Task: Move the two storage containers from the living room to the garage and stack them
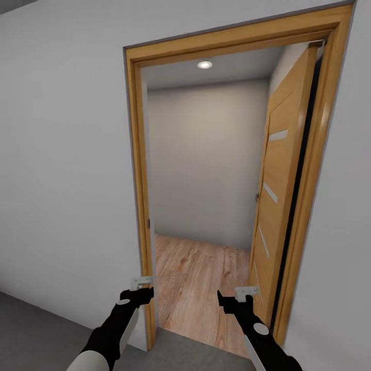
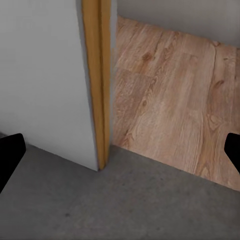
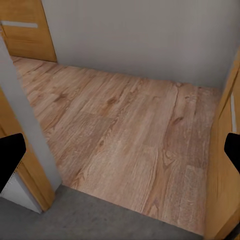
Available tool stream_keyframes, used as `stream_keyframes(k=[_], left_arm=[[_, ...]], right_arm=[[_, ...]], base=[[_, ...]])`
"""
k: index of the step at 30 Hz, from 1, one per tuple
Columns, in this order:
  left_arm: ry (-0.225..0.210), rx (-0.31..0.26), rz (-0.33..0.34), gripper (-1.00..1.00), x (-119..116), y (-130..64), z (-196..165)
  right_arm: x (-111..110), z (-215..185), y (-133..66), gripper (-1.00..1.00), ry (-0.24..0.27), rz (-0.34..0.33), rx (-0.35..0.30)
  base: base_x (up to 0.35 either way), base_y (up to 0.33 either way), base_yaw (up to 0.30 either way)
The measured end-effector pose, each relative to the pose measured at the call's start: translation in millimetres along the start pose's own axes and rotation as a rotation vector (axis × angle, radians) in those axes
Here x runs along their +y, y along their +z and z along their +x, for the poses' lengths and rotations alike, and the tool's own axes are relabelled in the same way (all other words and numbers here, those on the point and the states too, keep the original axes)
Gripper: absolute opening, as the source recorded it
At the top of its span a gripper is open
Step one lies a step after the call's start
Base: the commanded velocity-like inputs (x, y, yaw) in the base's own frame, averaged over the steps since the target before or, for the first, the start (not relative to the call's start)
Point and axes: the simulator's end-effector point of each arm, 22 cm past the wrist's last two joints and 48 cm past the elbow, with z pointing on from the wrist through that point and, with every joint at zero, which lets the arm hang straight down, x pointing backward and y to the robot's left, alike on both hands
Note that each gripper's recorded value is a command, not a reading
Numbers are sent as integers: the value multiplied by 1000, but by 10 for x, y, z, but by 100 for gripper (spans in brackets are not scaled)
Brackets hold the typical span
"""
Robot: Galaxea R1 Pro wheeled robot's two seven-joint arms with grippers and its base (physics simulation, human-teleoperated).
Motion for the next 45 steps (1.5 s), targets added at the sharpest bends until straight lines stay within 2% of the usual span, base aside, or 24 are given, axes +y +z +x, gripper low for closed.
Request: stream_keyframes(k=[12, 22, 45], left_arm=[[3, 9, 1, 100, -4, 3, 49], [5, 12, -3, 100, 11, 5, 64], [3, 1, -1, 100, -1, -20, 9]], right_arm=[[-1, 1, -3, 100, 0, 0, 0], [-2, -2, -4, 100, 0, 0, -1], [1, -54, -17, 100, -1, 0, -10]], base=[[73, 214, -58], [206, 67, -259], [8, 0, -279]])
